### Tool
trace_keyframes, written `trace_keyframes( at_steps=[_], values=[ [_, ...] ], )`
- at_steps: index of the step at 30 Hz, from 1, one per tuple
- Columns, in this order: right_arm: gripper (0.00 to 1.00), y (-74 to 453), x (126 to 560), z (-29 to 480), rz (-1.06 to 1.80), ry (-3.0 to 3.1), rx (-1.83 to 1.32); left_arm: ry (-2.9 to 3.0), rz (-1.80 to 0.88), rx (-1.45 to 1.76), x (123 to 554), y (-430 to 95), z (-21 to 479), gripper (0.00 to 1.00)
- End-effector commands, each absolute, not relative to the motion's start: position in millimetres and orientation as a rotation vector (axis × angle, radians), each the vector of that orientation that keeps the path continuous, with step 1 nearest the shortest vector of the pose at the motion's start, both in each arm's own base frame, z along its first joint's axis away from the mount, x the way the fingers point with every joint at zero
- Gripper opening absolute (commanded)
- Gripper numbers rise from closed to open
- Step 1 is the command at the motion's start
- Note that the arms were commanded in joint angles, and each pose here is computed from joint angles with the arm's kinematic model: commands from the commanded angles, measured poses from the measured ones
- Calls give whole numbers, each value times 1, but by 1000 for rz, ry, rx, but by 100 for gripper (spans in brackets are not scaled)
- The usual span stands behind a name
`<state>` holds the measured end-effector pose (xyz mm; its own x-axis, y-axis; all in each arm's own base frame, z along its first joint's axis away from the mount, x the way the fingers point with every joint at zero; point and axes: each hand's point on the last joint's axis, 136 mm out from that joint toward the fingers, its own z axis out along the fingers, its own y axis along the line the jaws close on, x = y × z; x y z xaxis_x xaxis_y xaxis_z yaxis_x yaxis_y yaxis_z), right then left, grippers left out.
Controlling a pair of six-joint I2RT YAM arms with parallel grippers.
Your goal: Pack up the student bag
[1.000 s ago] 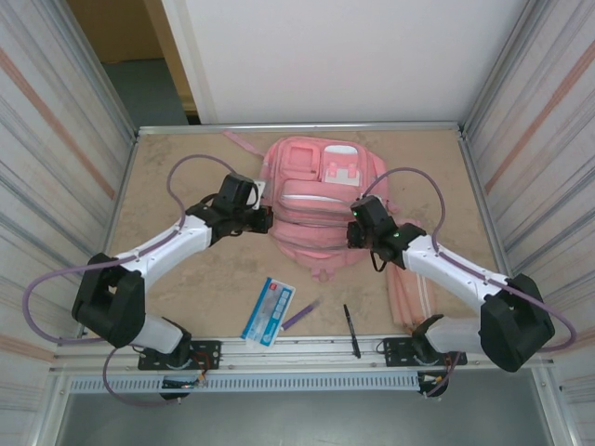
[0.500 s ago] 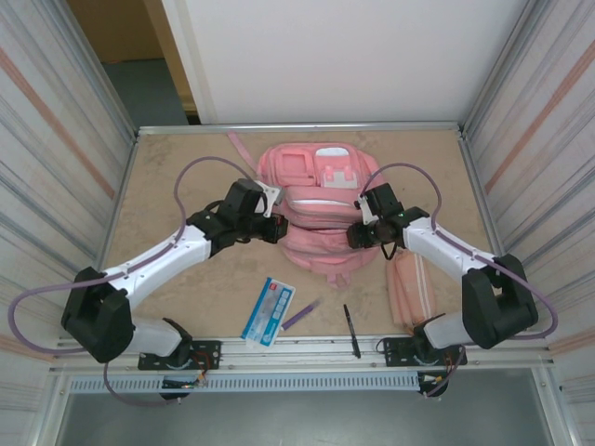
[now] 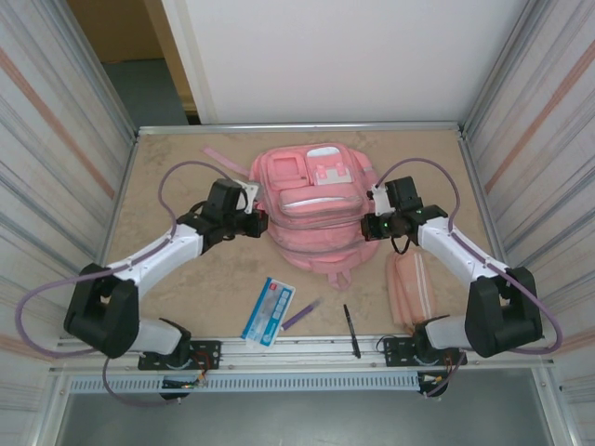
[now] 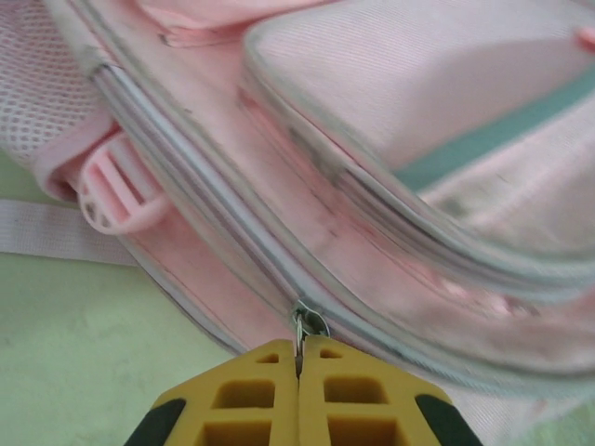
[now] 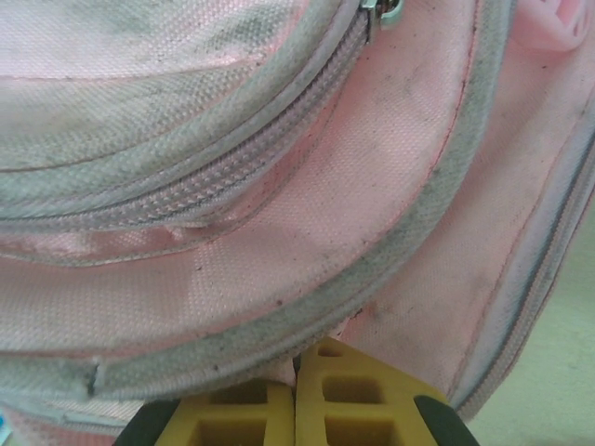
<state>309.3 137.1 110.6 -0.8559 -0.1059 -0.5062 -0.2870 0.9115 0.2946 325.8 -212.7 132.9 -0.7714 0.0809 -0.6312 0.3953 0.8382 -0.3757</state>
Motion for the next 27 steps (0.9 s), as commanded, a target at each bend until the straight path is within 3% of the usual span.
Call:
trace_keyframes(
  at_steps=[1,3,4,6,8,14,25,27],
  values=[
    [0,137,313,124,544,2520,-293,2297,-721,422,341,-226,148,0],
    [3,137,313,124,547,2520,-293,2252,-666,489,338,-235,154,0],
    [13,135,314,123,529,2524,-282,2229,-638,517,336,-239,156,0],
    [45,129,315,122,489,2532,-245,2214,-671,532,332,-248,161,0],
    [60,131,313,129,494,2528,-237,2224,-742,523,323,-259,167,0],
    [68,101,294,169,289,2566,-95,2220,-805,593,286,-293,189,0],
    [75,162,264,188,893,2554,666,2245,-941,581,279,-321,185,0],
    [85,183,262,190,962,2538,640,2236,-945,606,277,-327,183,0]
  ],
)
